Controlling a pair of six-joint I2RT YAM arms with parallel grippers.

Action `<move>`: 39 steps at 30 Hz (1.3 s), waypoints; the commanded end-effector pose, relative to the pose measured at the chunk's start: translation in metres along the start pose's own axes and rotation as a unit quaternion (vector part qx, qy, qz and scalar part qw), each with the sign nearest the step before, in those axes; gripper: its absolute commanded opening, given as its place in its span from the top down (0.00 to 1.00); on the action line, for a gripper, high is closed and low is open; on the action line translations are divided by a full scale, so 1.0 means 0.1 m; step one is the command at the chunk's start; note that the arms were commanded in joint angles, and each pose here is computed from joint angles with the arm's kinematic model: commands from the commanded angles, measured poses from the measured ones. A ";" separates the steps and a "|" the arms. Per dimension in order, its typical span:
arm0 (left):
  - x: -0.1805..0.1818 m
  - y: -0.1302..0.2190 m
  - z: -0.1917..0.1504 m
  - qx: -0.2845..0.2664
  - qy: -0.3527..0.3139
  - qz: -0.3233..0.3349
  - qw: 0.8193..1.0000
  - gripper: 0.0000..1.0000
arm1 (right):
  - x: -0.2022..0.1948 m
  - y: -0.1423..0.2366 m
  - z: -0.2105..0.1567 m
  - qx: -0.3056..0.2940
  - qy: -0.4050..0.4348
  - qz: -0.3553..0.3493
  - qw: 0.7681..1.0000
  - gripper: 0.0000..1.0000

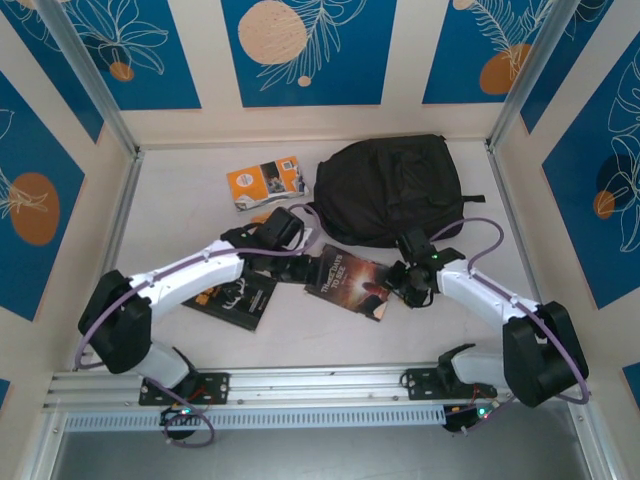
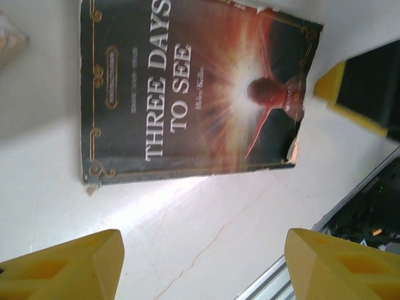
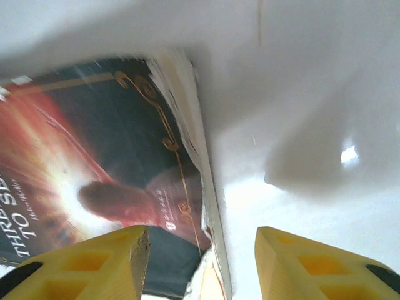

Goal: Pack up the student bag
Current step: Move the book to the center of the table, then rotate the book at the center of the table.

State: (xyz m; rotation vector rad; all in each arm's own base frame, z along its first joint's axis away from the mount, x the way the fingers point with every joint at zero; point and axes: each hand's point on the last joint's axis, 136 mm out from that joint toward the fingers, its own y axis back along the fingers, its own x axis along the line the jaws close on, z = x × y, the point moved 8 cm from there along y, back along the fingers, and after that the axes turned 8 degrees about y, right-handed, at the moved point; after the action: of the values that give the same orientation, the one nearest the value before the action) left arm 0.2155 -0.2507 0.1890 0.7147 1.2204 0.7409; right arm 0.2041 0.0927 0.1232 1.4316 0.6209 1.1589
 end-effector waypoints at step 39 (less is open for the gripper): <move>0.26 -0.98 0.09 0.042 -0.002 0.091 0.995 0.60 | 0.43 -0.37 0.18 0.065 0.196 0.167 0.964 0.44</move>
State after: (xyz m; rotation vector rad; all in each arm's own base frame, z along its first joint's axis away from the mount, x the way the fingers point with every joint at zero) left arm 0.2211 -0.2857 0.0966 0.9412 1.2714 0.7837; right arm 0.2667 0.1199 0.1024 1.3761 0.7387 1.7050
